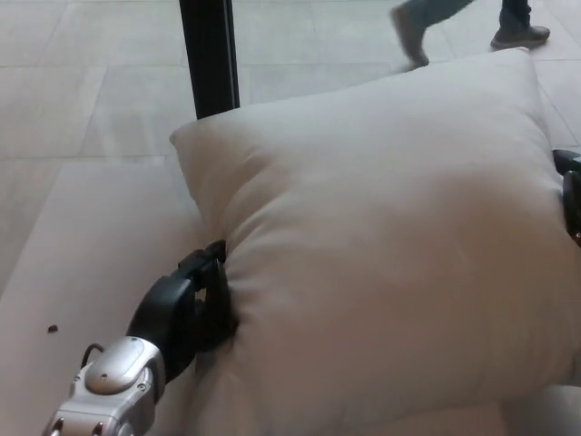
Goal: The robot uses its left hand to press on the left side of the pillow kept in the middle of the desk and uses its right hand to lift up and the right side of the pillow and turn it over
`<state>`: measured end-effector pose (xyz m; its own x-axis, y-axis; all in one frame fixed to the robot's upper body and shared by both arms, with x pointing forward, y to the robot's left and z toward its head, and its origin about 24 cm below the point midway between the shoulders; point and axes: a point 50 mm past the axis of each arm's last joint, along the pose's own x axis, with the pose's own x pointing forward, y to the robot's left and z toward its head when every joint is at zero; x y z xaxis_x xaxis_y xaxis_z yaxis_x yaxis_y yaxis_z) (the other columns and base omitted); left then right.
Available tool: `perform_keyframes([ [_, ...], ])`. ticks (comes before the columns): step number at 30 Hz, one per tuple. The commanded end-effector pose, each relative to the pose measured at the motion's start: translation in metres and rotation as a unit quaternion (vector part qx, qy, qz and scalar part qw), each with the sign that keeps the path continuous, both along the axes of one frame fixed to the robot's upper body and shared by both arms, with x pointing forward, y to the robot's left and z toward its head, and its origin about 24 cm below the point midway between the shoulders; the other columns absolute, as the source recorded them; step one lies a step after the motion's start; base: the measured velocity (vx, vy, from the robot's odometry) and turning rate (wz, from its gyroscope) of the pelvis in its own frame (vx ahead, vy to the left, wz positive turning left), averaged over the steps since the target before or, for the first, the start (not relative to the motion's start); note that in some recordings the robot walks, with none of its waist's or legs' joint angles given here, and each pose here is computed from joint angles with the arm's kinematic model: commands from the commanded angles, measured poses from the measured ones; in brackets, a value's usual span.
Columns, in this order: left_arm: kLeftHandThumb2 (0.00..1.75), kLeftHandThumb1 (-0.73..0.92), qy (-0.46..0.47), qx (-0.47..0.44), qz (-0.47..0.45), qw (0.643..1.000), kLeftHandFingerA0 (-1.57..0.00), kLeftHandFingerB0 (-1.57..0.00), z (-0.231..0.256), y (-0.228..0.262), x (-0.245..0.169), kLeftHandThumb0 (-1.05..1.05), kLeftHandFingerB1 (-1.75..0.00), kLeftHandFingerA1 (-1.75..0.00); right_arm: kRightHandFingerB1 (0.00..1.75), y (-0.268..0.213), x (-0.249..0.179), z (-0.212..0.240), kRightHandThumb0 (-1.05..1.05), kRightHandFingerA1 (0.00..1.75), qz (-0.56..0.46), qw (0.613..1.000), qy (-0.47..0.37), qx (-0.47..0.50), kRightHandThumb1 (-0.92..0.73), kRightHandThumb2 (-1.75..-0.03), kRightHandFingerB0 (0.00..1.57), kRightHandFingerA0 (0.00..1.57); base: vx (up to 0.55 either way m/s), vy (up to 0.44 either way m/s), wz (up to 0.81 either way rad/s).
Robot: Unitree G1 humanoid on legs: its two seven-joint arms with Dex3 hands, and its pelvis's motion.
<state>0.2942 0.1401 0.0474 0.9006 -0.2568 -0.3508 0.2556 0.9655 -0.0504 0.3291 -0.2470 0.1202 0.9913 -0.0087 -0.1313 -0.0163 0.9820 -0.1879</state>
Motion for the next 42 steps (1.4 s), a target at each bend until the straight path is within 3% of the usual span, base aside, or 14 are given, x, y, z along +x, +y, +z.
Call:
perform_keyframes([
  [1, 1.14, 0.81, 0.155, 0.009, 0.000, 0.988, -0.21, 0.00, -0.039, -0.025, -0.017, -1.04, 0.00, -0.53, 0.29, 0.035, 0.005, -0.004, -1.00, 0.46, 0.065, 0.997, 0.050, 0.008, -0.92, -0.72, 0.13, 0.23, 0.00, 0.000, 0.00],
  [8, 0.80, 0.91, 0.162, -0.025, -0.002, 0.986, -0.10, 0.00, -0.040, -0.067, -0.016, -1.05, 0.00, -0.51, 0.33, 0.085, 0.004, 0.014, -1.05, 0.47, 0.182, 0.983, 0.038, -0.002, -0.92, -0.71, 0.11, 0.21, 0.00, 0.000, 0.00],
  [10, 1.08, 0.76, 0.161, -0.014, -0.016, 0.987, -0.25, 0.00, -0.042, -0.080, -0.019, -1.02, 0.00, -0.57, 0.37, 0.102, 0.002, 0.017, -0.97, 0.54, 0.217, 0.976, 0.029, -0.012, -0.73, -1.17, 0.07, 0.15, 0.00, 0.000, 0.00],
  [13, 0.64, 0.81, 0.166, -0.021, -0.022, 0.986, -0.12, 0.00, -0.046, -0.102, -0.023, -0.88, 0.00, -0.53, 0.30, 0.134, -0.002, 0.012, -1.04, 0.53, 0.264, 0.964, 0.037, -0.007, -0.92, -0.75, 0.06, 0.20, 0.00, 0.000, 0.00],
  [17, 0.89, 0.65, 0.156, -0.030, -0.027, 0.987, -0.01, 0.00, -0.049, -0.114, -0.027, -0.82, 0.00, -0.46, 0.32, 0.150, -0.007, 0.003, -1.03, 0.53, 0.277, 0.960, 0.039, -0.009, -0.92, -0.70, 0.10, 0.21, 0.00, 0.000, 0.00],
  [18, 0.91, 0.68, 0.148, -0.030, -0.027, 0.988, -0.11, 0.00, -0.052, -0.117, -0.031, -0.83, 0.00, -0.54, 0.38, 0.160, -0.010, -0.004, -1.05, 0.60, 0.283, 0.958, 0.041, -0.010, -0.76, -1.16, 0.07, 0.21, 0.00, 0.000, 0.00],
  [19, 0.91, 0.70, 0.144, -0.025, -0.034, 0.989, -0.01, 0.00, -0.054, -0.117, -0.032, -0.75, 0.00, -0.49, 0.34, 0.164, -0.012, -0.006, -0.99, 0.58, 0.289, 0.956, 0.041, -0.019, -0.92, -0.67, 0.10, 0.22, 0.00, 0.000, 0.00],
  [24, 0.65, 0.84, 0.136, 0.017, -0.044, 0.990, -0.54, -0.21, -0.056, -0.128, -0.032, -0.73, -0.53, -1.18, 0.35, 0.180, -0.019, -0.026, -1.01, 0.64, 0.321, 0.943, 0.075, -0.046, -0.87, -0.67, 0.09, 0.30, 0.00, 0.000, 0.00],
  [25, 1.06, 0.63, 0.068, 0.027, -0.080, 0.994, 0.00, 0.00, -0.053, -0.135, -0.033, -0.86, -0.30, -0.51, 0.37, 0.187, -0.024, -0.039, -1.03, 0.64, 0.326, 0.938, 0.096, -0.066, -0.84, -0.65, 0.11, 0.32, 0.00, 0.000, 0.00],
  [27, 0.97, 0.63, 0.064, 0.005, -0.074, 0.995, -0.01, 0.00, -0.053, -0.141, -0.038, -1.04, -0.09, -0.34, 0.47, 0.195, -0.031, -0.052, -0.98, 0.75, 0.333, 0.932, 0.111, -0.086, -0.61, -1.05, 0.07, 0.46, 0.00, 0.000, 0.00],
  [36, 0.88, 0.59, 0.090, -0.070, -0.054, 0.992, -0.08, 0.00, -0.044, -0.170, -0.043, -0.86, -0.01, -0.59, 0.55, 0.227, -0.053, -0.077, -0.63, 0.69, 0.413, 0.878, 0.088, -0.223, -0.64, -0.59, 0.09, 0.04, 0.00, 0.000, 0.00],
  [37, 0.62, 0.74, 0.092, -0.068, -0.054, 0.992, -0.07, 0.00, -0.047, -0.172, -0.046, -0.85, 0.00, -0.59, 0.53, 0.231, -0.056, -0.080, -0.39, 0.58, 0.427, 0.864, 0.090, -0.251, -0.47, -1.02, 0.00, 0.05, 0.00, 0.000, 0.00],
  [38, 0.86, 0.56, 0.105, -0.087, -0.050, 0.989, -0.10, 0.00, -0.051, -0.176, -0.051, -0.90, 0.00, -0.65, 0.51, 0.238, -0.061, -0.085, -0.62, 0.73, 0.452, 0.840, 0.093, -0.286, -0.61, -0.58, 0.11, 0.04, 0.00, 0.000, 0.00],
  [42, 0.85, 0.57, 0.128, -0.119, -0.046, 0.984, -0.07, 0.00, -0.059, -0.184, -0.062, -0.88, 0.00, -0.64, 0.54, 0.256, -0.076, -0.093, -0.71, 0.79, 0.494, 0.810, 0.101, -0.299, -0.59, -0.56, 0.11, 0.02, 0.00, 0.000, 0.00],
])
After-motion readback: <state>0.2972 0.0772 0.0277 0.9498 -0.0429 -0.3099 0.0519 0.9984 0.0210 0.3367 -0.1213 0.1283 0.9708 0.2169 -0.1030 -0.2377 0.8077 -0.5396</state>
